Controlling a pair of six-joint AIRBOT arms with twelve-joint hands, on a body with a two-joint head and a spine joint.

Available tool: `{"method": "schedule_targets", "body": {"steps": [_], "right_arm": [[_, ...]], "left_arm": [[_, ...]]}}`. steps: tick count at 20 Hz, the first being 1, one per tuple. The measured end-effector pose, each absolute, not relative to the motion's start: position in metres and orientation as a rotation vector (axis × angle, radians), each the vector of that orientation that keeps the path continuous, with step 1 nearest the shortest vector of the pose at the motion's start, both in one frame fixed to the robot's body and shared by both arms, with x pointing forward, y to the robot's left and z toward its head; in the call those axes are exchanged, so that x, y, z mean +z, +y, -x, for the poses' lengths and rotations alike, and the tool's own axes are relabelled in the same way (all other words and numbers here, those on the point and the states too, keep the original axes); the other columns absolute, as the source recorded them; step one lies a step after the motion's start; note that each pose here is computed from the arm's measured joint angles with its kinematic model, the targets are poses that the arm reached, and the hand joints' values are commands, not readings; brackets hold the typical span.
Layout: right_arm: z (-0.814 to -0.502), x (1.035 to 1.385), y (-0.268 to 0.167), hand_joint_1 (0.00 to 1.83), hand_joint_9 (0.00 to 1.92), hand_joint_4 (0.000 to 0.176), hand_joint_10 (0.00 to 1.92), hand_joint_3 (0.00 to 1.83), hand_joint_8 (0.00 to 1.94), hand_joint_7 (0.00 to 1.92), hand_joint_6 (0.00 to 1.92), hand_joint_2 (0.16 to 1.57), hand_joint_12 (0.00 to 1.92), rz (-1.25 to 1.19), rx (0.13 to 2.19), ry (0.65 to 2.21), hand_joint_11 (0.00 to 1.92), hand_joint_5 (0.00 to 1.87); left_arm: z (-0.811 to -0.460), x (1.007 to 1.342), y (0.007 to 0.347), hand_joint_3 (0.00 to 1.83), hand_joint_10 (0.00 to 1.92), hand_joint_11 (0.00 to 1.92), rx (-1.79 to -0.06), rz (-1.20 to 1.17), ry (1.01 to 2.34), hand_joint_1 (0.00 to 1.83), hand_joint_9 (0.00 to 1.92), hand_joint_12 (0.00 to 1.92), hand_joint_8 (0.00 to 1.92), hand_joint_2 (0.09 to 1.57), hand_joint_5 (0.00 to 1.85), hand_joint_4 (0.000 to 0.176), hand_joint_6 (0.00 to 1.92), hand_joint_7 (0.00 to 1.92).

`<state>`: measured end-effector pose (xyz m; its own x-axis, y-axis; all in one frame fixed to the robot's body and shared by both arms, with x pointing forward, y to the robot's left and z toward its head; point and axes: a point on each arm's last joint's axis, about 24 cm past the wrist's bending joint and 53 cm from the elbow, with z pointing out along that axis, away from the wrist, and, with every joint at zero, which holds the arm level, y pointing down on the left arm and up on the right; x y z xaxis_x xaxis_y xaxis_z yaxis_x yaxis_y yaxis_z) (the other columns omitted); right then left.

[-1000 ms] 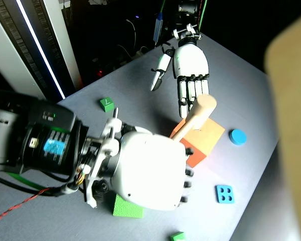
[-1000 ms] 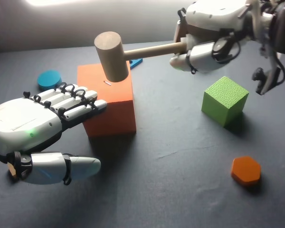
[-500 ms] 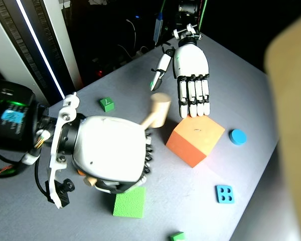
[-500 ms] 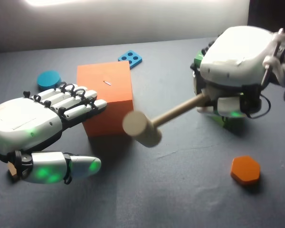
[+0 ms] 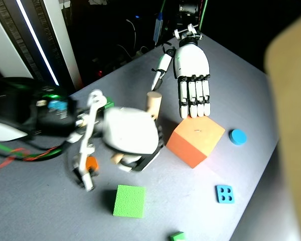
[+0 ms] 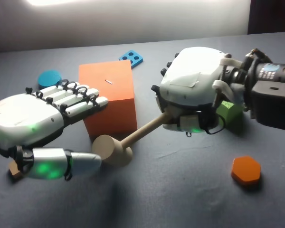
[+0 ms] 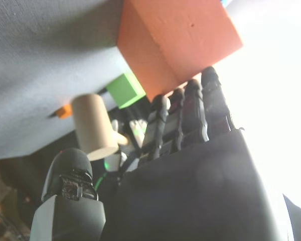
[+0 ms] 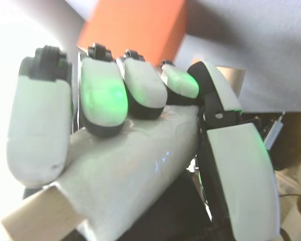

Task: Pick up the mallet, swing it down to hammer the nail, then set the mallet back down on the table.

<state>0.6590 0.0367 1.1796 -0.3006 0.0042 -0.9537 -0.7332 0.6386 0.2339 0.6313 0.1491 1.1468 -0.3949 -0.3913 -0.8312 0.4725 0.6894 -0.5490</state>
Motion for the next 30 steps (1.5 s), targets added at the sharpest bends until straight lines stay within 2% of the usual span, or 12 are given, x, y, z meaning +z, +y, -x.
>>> {"method": "schedule_targets", "body": {"steps": [13,15,16,17,18,19,20,22,24,25,27,30], "right_arm": [[-0.655,1.144,0.061,0.31,1.55,0.176,1.92,0.00,1.94,1.44,1.92,1.54,1.92,0.627,0.838,1.789,1.68,1.25],[-0.655,1.145,0.064,0.28,1.45,0.176,1.92,0.00,1.94,1.34,1.92,1.46,1.92,0.622,0.847,1.785,1.56,1.16],[-0.654,1.145,0.064,0.29,1.32,0.174,1.92,0.00,1.94,1.22,1.92,1.42,1.92,0.623,0.848,1.784,1.39,1.08],[-0.654,1.143,0.064,0.33,1.08,0.000,1.92,0.00,1.94,1.04,1.92,1.36,1.92,0.624,0.847,1.784,1.13,0.90],[-0.653,1.138,0.062,0.37,0.84,0.000,1.92,0.00,1.94,0.85,1.86,1.31,1.92,0.627,0.841,1.790,0.83,0.73],[-0.653,1.133,0.061,0.39,0.73,0.000,1.92,0.00,1.90,0.75,1.82,1.29,1.92,0.632,0.835,1.800,0.70,0.65],[-0.653,1.129,0.061,0.42,0.65,0.000,1.80,0.00,1.76,0.69,1.63,1.28,1.88,0.636,0.829,1.812,0.58,0.60],[-0.652,1.128,0.061,0.40,0.58,0.000,1.68,0.00,1.68,0.59,1.58,1.28,1.78,0.642,0.826,1.806,0.52,0.51],[-0.653,1.130,0.061,0.40,0.58,0.000,1.68,0.00,1.68,0.59,1.58,1.28,1.78,0.641,0.828,1.799,0.52,0.51],[-0.653,1.130,0.061,0.38,0.51,0.000,1.72,0.00,1.73,0.53,1.68,1.28,1.80,0.641,0.828,1.798,0.47,0.48],[-0.652,1.128,0.061,0.45,0.52,0.000,1.37,0.00,1.27,0.59,1.04,1.23,1.60,0.643,0.825,1.799,0.40,0.57],[-0.652,1.125,0.057,0.52,0.61,0.000,0.93,0.00,0.71,0.73,0.49,1.16,1.34,0.643,0.819,1.808,0.42,0.72]], "left_arm": [[-0.637,1.181,0.161,0.00,0.00,0.00,-0.921,-0.046,1.711,0.00,0.01,0.00,0.01,1.21,0.04,0.000,0.01,0.02],[-0.635,1.184,0.156,0.00,0.00,0.00,-0.932,-0.081,1.721,0.00,0.01,0.00,0.00,1.22,0.04,0.000,0.01,0.01],[-0.635,1.187,0.153,0.00,0.00,0.00,-0.936,-0.091,1.717,0.00,0.01,0.00,0.01,1.21,0.05,0.000,0.01,0.02],[-0.635,1.190,0.152,0.00,0.00,0.00,-0.946,-0.088,1.710,0.00,0.01,0.00,0.01,1.21,0.05,0.000,0.01,0.02],[-0.635,1.192,0.150,0.00,0.00,0.00,-0.952,-0.095,1.707,0.00,0.01,0.00,0.00,1.21,0.05,0.000,0.01,0.02],[-0.635,1.196,0.148,0.00,0.00,0.00,-0.950,-0.108,1.704,0.00,0.01,0.00,0.00,1.21,0.05,0.000,0.00,0.02],[-0.635,1.199,0.147,0.00,0.00,0.00,-0.945,-0.119,1.702,0.00,0.01,0.00,0.01,1.21,0.05,0.000,0.01,0.03],[-0.636,1.207,0.149,0.00,0.00,0.00,-0.936,-0.123,1.693,0.00,0.01,0.00,0.00,1.19,0.03,0.000,0.00,0.02],[-0.636,1.206,0.151,0.00,0.00,0.00,-0.929,-0.119,1.701,0.00,0.01,0.00,0.00,1.19,0.03,0.000,0.00,0.02],[-0.637,1.206,0.152,0.00,0.00,0.00,-0.922,-0.118,1.706,0.00,0.00,0.00,0.00,1.21,0.01,0.000,0.00,0.00],[-0.637,1.206,0.153,0.00,0.00,0.00,-0.920,-0.111,1.710,0.00,0.00,0.00,0.00,1.19,0.00,0.000,0.00,0.00],[-0.635,1.205,0.151,0.00,0.00,0.00,-0.918,-0.120,1.719,0.00,0.00,0.00,0.00,1.21,0.02,0.000,0.01,0.00]]}}
